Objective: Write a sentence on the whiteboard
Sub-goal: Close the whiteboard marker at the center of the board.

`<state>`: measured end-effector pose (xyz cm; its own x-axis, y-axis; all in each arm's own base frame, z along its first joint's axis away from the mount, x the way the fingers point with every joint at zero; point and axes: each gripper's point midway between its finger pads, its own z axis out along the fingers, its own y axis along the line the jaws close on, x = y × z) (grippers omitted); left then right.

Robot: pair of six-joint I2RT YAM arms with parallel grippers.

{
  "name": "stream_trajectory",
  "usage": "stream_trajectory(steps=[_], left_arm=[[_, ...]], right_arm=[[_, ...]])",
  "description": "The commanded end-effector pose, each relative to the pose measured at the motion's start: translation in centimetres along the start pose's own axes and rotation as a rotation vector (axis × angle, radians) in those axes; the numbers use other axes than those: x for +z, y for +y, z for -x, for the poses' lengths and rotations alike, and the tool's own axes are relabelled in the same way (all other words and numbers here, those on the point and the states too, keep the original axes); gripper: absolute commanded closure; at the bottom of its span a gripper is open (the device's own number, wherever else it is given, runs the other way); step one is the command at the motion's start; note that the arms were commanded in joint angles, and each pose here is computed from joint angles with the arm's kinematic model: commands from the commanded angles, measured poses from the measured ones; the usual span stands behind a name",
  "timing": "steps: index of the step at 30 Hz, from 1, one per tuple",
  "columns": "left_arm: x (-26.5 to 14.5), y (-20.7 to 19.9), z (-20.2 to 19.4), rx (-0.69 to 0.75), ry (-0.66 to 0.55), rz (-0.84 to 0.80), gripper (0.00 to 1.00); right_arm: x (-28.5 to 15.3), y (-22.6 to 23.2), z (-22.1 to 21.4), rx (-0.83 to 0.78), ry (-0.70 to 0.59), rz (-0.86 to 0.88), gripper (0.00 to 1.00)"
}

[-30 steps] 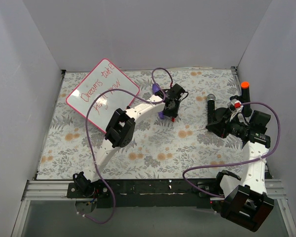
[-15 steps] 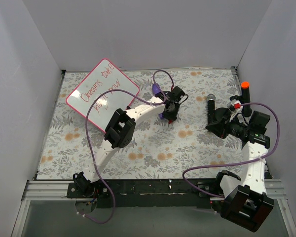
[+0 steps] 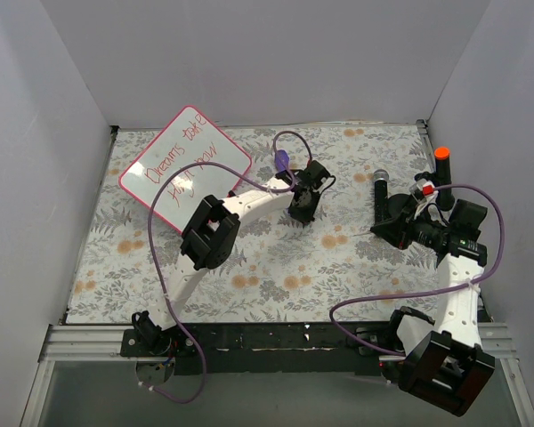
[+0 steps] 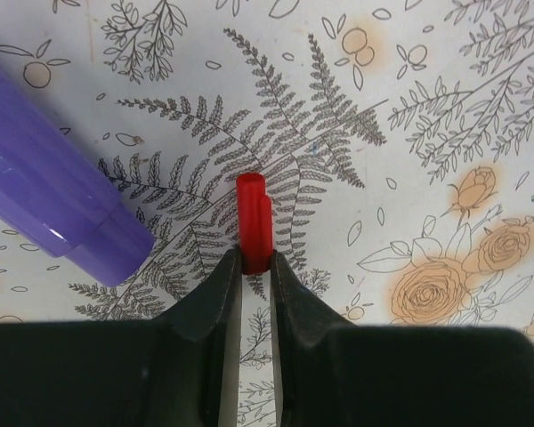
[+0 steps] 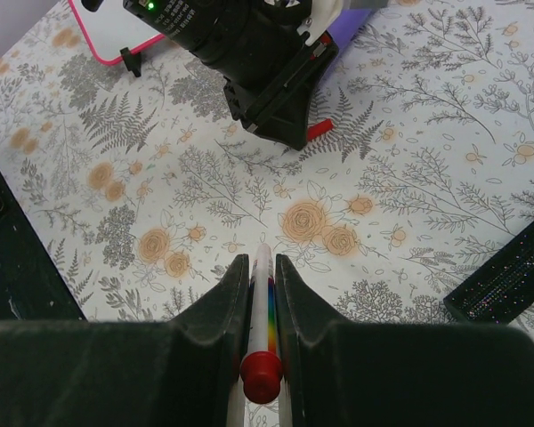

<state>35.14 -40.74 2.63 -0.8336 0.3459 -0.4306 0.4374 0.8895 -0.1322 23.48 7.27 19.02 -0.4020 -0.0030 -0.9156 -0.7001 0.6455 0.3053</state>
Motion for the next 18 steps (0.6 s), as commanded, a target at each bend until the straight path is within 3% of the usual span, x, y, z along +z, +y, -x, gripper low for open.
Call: stream_trajectory(steps=[1, 4, 9, 18], left_arm=[[-0.4, 0.0, -2.5, 0.064, 0.062, -0.031, 0.94], [-0.3, 0.2, -2.2, 0.065, 0.028, -0.029, 0.92], [-0.8, 0.3, -1.1, 0.063, -0.017, -0.018, 0.74], [1.2, 1.0, -0.6, 0.070, 0.029, 0.022, 0.74]], right_arm=[[0.1, 0.4, 0.6, 0.006, -0.023, 0.050, 0.99], [0.2, 0.6, 0.6, 0.015, -0.025, 0.073, 0.99], [0.3, 0.8, 0.5, 0.014, -0.030, 0.085, 0.99], [0.3, 0.8, 0.6, 0.006, -0.035, 0.092, 0.99]])
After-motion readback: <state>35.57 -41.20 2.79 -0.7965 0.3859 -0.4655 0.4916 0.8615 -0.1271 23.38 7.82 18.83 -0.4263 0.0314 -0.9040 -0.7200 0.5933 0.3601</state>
